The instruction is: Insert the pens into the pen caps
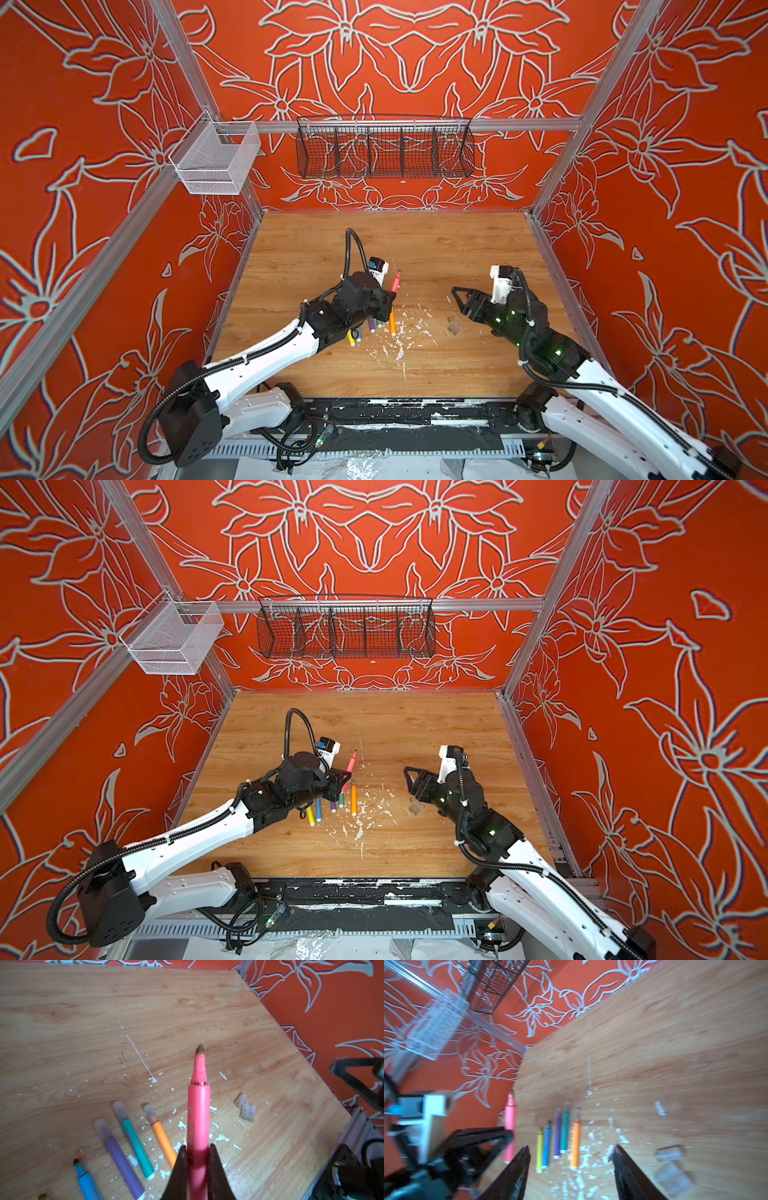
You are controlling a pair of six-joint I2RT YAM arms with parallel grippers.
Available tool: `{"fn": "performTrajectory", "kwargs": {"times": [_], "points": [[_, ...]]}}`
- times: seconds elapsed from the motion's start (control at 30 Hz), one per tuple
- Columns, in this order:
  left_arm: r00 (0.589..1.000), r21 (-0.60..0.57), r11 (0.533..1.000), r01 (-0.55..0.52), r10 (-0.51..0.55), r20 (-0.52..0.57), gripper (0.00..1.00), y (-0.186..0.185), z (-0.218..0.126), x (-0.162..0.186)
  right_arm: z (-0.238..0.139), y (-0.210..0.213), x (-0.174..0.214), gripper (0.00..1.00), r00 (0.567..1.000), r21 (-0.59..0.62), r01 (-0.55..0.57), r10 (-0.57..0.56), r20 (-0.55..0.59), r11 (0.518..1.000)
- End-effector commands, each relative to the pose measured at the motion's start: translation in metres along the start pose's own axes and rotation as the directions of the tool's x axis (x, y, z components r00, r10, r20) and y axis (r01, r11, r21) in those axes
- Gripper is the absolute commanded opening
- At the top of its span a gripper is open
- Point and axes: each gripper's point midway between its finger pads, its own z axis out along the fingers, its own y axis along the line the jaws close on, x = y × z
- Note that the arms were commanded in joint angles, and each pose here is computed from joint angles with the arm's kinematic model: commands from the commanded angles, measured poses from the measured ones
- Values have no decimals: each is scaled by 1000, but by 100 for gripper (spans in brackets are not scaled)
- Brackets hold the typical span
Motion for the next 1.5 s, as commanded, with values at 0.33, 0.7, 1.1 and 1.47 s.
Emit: {"fn": "performTrajectory", "kwargs": {"times": [0.33,0.7,1.1,1.47], "points": [[971,308,939,-156,89,221,0,-56,-30,-27,46,102,49,70,989,-268,-67,28,-147,961],[969,319,932,-174,104,226,0,-58,-30,-24,56,109,36,60,996,-226,-38,18,-88,973],[968,334,922,-194,125,216,0,-61,-29,-19,68,105,32,4,997,-165,-44,33,-70,985],[968,325,926,-192,124,219,30,-59,-26,-18,62,130,50,0,990,-246,-93,63,-126,965]]}}
